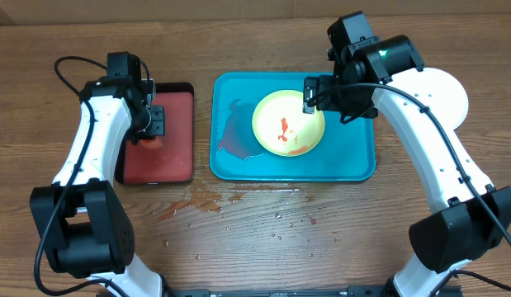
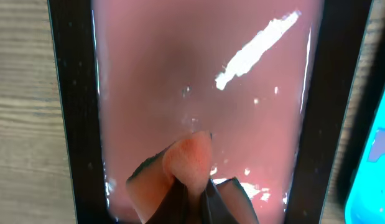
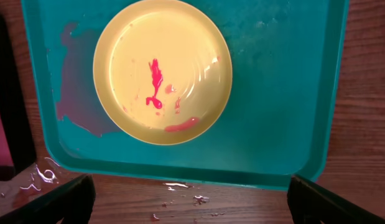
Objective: Clean dirty plates on tray and stack at the side
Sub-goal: 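Grasp the pink sponge in the dark tray with the left gripper, then carry the sponge with the left gripper onto the yellow plate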
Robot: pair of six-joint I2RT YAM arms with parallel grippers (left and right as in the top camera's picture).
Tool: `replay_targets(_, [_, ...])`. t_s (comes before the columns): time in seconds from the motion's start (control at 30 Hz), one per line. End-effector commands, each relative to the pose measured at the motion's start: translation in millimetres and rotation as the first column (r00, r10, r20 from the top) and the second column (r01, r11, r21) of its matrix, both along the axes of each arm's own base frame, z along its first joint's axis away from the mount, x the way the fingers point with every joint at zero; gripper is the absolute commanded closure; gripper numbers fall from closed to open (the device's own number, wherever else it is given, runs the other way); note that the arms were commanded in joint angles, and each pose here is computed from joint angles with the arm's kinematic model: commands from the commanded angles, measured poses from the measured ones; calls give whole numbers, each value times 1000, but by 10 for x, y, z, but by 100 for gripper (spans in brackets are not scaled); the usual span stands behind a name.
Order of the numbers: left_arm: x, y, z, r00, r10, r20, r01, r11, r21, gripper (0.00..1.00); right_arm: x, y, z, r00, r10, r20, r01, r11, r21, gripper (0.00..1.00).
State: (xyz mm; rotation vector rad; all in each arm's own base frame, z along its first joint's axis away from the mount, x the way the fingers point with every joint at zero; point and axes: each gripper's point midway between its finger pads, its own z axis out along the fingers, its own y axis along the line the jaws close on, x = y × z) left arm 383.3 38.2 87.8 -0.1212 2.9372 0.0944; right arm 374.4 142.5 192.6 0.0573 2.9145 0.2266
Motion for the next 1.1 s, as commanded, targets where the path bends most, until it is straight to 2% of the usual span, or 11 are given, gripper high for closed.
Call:
replay_targets(0.0, [76,-19,259,999,18,43,-17,1000,-8,96,-1,0,29,1000,2,4,-2,1000,7,0])
replay_targets(0.2, [130,-26,864,987,14,159,-14,1000,-1,96,0,0,29,1000,1,4,-1,1000,7,0])
replay_targets(0.3, [204,-11,1006,972,15,232,-17,1000,4,96,1,0,29,1000,1,4,-1,1000,7,0])
replay_targets(0.4, [262,30,866,973,24,231,-26,1000,5,96,5,2,30,1000,1,6,-2,1000,8,0])
replay_targets(0.53, [218,32,423,989,31,148,-31,1000,-4,96,6,2,31,1000,1,6,-2,1000,8,0])
replay_targets(0.6, [209,24,348,991,30,128,-29,1000,-6,96,7,2,31,1000,2,7,-2,1000,8,0])
replay_targets(0.77, [253,-68,727,976,15,217,-6,999,-40,96,11,3,32,1000,2,8,-2,1000,8,0])
replay_targets(0.9, [327,13,990,950,22,312,-23,1000,1,96,20,7,35,1000,2,12,-2,1000,10,0])
replay_targets(1.07, [279,-31,838,966,22,256,-13,999,-40,96,40,-36,23,1000,-5,21,5,1000,-15,0])
